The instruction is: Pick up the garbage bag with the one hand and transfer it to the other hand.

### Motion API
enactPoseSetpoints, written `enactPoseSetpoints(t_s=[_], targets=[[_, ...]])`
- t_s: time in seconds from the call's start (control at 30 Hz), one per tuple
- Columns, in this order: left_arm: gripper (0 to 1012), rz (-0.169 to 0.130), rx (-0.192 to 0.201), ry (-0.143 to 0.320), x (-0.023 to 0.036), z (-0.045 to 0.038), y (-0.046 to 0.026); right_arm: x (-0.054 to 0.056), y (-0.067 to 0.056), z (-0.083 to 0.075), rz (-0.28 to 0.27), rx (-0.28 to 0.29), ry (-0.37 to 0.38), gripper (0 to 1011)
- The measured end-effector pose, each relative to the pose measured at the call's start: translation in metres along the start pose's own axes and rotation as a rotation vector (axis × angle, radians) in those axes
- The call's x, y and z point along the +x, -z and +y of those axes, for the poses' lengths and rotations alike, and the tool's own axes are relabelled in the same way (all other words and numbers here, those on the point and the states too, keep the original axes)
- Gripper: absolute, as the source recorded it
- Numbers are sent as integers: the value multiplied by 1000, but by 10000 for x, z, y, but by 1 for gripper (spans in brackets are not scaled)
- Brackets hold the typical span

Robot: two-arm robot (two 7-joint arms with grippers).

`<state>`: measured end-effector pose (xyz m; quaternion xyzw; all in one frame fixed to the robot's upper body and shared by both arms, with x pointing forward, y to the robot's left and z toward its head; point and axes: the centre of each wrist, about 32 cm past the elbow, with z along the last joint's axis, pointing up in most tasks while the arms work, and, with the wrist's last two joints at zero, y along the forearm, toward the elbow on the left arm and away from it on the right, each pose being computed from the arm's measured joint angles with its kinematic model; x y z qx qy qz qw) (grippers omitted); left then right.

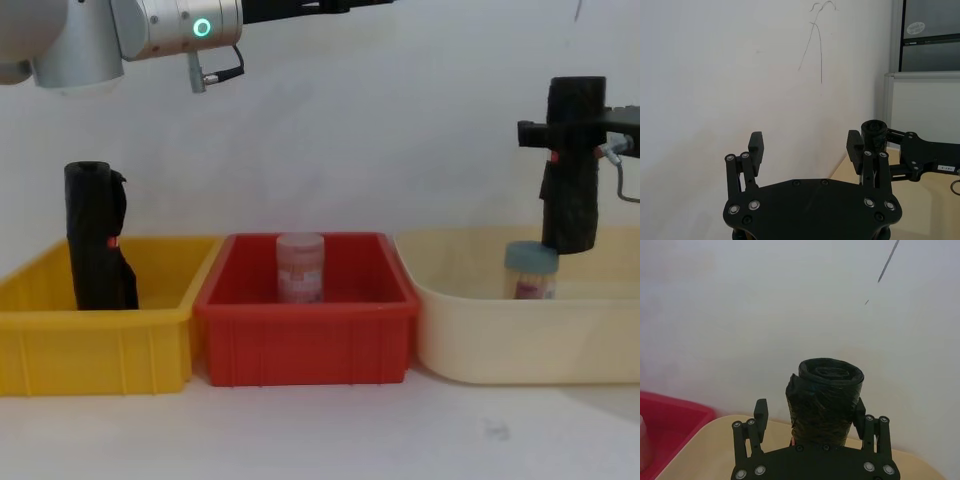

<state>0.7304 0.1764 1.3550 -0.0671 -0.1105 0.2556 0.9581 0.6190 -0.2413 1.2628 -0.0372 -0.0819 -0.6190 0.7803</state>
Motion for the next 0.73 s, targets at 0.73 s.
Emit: enactPoseSetpoints(t_s=[0.73], targets=[[1001,0,0,0,0,0,0,-2,4,5,-4,-2,-4,1004]])
